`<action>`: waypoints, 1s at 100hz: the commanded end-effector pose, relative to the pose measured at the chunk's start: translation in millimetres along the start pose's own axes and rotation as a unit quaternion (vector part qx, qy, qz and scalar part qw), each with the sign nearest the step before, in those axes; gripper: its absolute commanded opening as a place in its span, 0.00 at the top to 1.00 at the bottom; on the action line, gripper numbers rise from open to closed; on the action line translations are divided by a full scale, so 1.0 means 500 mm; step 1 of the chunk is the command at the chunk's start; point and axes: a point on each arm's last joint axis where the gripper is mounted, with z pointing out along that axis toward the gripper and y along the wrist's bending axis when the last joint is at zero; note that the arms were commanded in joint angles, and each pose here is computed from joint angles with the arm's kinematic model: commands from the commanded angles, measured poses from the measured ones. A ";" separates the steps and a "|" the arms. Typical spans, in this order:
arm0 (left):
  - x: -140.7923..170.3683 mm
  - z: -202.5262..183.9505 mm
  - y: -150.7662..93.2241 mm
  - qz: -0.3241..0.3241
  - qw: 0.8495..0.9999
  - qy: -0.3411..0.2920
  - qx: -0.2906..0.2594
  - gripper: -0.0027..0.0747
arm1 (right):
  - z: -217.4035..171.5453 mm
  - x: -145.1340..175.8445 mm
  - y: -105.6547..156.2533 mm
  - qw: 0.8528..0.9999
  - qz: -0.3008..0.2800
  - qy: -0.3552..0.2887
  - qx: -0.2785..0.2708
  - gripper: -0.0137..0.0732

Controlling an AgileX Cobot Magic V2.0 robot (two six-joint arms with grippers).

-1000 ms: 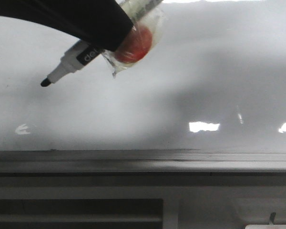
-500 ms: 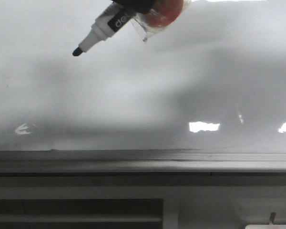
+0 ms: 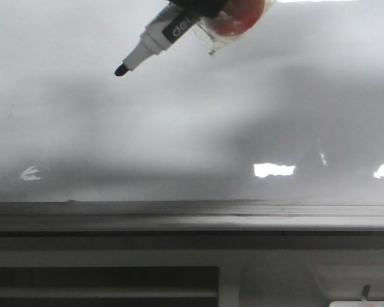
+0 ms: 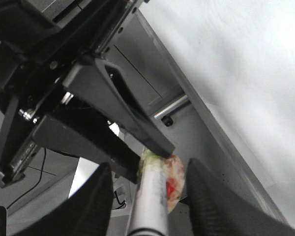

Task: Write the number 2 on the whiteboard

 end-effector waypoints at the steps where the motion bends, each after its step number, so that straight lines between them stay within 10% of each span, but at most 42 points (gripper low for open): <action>1: -0.036 -0.019 0.007 -0.007 0.998 -0.051 -0.025 0.99 | -0.013 -0.022 0.021 0.999 -0.017 -0.029 -0.017 0.55; 28: -0.037 -0.019 0.009 -0.007 0.998 -0.054 -0.030 0.99 | -0.013 -0.021 0.022 0.999 -0.028 -0.028 -0.019 0.93; 42: -0.037 -0.019 0.008 -0.007 0.998 -0.053 -0.028 0.96 | -0.013 -0.020 0.024 0.999 -0.029 -0.024 -0.026 0.93; 72: -0.042 -0.033 0.012 -0.007 0.997 -0.066 -0.040 0.31 | -0.019 -0.026 0.020 0.998 -0.037 -0.044 0.010 0.90; 84: -0.045 -0.062 0.025 -0.006 0.994 -0.081 -0.067 0.39 | -0.038 -0.027 0.028 0.995 -0.044 -0.062 0.064 0.90; 100: -0.035 -0.122 0.054 -0.071 0.984 -0.107 -0.123 0.80 | -0.075 0.000 0.050 0.977 -0.047 -0.129 0.161 0.90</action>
